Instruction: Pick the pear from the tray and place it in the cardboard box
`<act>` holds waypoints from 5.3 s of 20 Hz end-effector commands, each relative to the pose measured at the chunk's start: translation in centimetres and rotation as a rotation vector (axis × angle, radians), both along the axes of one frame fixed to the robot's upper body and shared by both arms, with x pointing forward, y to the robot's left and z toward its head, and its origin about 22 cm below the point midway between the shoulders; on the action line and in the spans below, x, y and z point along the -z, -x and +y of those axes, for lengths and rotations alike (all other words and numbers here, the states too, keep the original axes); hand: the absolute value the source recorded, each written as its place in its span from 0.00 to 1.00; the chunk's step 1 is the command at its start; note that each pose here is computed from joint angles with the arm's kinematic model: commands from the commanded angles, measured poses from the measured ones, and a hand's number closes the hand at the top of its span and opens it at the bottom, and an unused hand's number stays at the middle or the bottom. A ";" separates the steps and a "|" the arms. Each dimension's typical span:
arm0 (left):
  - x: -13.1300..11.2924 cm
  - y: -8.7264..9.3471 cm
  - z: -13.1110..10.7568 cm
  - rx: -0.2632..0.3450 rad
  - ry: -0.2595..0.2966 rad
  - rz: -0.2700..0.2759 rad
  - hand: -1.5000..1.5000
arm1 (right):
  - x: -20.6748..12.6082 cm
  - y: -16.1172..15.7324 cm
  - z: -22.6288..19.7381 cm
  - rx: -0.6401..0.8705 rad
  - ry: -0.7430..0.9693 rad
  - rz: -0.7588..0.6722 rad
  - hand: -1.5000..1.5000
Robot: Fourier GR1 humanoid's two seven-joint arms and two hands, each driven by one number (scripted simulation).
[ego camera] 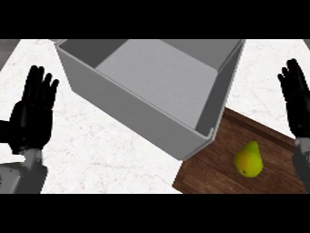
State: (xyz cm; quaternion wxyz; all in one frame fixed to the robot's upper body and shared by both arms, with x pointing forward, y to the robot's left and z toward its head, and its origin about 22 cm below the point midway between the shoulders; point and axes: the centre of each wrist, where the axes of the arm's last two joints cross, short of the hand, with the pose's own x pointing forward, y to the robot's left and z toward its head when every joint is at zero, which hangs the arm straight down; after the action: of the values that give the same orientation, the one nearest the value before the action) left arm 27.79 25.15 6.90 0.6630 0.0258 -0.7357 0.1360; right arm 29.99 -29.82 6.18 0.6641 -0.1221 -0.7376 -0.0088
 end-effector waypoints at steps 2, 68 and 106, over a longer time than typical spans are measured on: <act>2.0 1.6 1.3 0.014 -0.176 0.083 0.50 | -0.8 -0.2 -0.1 0.166 -0.106 -0.068 0.00; 3.1 4.2 4.7 0.109 -0.507 0.253 0.50 | -1.7 6.7 4.2 0.146 0.326 1.131 0.00; 6.2 3.3 1.9 0.161 -0.524 0.230 0.50 | -2.7 2.2 2.5 0.010 1.015 0.607 1.00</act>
State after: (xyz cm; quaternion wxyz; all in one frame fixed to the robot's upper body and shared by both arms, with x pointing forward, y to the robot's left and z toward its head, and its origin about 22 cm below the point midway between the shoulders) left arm 24.26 27.67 0.68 0.7240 0.1643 -0.6623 -0.1010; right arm 26.12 -26.55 7.29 0.7895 -0.3998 -0.3851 0.2616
